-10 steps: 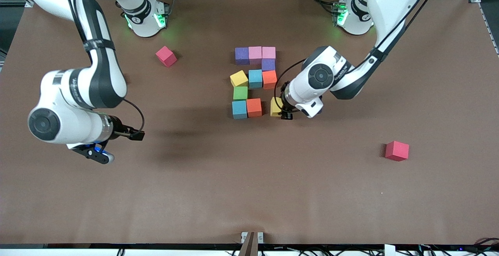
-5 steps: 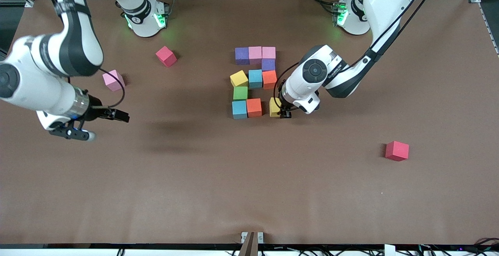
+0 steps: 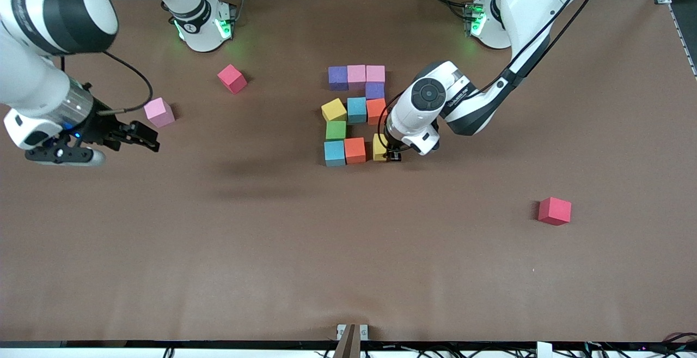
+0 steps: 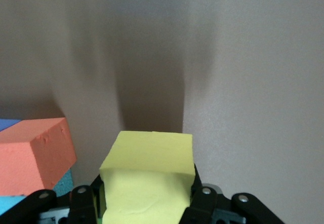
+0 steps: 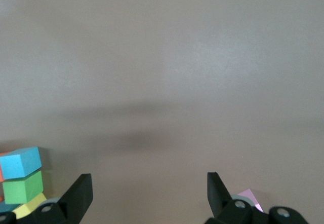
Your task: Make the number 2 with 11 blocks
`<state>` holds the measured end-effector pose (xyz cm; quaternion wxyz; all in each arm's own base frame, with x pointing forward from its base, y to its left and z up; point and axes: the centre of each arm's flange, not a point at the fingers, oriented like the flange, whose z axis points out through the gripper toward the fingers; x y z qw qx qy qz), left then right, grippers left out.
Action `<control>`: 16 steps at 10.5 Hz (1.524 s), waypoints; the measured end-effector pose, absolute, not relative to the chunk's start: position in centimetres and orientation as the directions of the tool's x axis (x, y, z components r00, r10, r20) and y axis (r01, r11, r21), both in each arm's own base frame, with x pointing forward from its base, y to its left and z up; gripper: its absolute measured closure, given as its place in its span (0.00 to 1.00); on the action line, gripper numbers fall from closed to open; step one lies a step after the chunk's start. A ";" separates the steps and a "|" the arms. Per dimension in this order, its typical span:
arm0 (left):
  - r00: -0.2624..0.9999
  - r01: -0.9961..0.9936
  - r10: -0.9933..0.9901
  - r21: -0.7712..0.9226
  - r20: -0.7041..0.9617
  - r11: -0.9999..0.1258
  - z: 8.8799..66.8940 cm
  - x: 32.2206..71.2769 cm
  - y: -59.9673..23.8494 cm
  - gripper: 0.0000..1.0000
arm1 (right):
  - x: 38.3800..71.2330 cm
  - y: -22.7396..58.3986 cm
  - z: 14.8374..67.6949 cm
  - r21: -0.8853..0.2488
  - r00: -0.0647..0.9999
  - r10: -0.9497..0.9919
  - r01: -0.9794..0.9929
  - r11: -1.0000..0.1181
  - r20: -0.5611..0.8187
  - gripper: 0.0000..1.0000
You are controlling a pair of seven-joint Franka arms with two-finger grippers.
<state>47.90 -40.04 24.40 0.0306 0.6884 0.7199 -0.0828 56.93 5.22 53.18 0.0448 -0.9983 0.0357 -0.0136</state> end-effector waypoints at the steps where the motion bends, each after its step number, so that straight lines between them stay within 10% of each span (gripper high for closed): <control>1: -0.050 0.996 0.986 -0.075 -0.161 0.039 24.0 47.9 -40.1 0.41 | 56.5 4.8 54.3 -0.085 0.997 -0.070 -0.067 -0.994 0.036 0.00; 8: -0.013 0.998 0.985 -0.066 -0.174 0.001 22.1 47.3 -41.0 0.41 | 53.3 1.2 65.5 -0.010 0.997 -0.074 -0.074 -0.997 0.035 0.00; 16: -0.014 0.998 0.984 -0.066 -0.176 0.003 21.8 47.5 -41.1 0.41 | 53.8 2.1 65.0 -0.011 0.999 0.035 0.036 -0.999 0.024 0.00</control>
